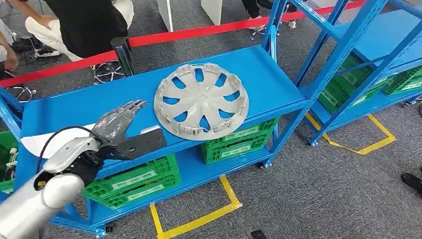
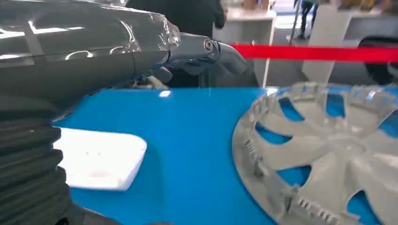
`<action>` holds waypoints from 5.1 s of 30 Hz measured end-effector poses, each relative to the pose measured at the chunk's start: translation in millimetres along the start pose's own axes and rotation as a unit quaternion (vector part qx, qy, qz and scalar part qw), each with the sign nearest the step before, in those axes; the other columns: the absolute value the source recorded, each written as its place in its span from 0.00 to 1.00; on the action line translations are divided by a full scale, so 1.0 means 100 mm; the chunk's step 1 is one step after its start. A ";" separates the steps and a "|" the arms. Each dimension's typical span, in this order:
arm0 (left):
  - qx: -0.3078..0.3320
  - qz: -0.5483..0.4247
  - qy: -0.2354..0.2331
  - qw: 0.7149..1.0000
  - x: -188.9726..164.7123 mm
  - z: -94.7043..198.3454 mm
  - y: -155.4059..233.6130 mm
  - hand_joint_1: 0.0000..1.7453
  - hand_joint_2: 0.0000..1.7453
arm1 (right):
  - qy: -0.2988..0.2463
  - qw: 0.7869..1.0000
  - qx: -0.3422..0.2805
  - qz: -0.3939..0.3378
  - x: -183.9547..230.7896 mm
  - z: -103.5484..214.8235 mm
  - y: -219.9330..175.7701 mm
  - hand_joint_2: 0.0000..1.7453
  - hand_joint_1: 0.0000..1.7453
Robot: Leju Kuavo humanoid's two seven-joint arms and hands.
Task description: Take the parts from the cabinet and place them on the table.
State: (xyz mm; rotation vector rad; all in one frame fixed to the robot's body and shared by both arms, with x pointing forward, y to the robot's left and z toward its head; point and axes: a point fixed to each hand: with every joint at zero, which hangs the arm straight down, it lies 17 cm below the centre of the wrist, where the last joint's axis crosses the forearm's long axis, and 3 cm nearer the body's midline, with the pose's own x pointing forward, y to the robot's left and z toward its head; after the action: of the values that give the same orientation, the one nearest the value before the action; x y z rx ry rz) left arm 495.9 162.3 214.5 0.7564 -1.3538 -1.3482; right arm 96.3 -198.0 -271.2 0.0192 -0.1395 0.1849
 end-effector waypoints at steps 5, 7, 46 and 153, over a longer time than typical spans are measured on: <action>-0.018 0.008 0.024 1.000 -0.19 0.00 -0.01 0.00 1.00 | 0.000 1.000 -0.001 -0.004 0.00 0.00 -0.01 1.00 0.00; -0.019 0.003 0.031 0.999 -0.27 -0.01 0.01 0.00 1.00 | 0.001 1.000 -0.001 -0.005 0.00 0.00 -0.01 1.00 0.00; -0.092 0.007 0.217 0.972 -1.94 0.14 -0.69 0.00 1.00 | 0.007 1.000 -0.005 0.017 -0.02 0.00 -0.03 1.00 0.00; 0.315 0.484 -0.212 0.789 -0.21 0.96 1.30 1.00 1.00 | 0.012 1.000 -0.008 -0.019 -0.09 0.00 0.00 1.00 0.00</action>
State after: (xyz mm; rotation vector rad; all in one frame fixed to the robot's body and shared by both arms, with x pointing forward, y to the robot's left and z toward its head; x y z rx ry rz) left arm 440.7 233.4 350.3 0.0480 -2.1735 -0.2023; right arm 87.7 -199.3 -272.9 0.0045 -0.1169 0.1466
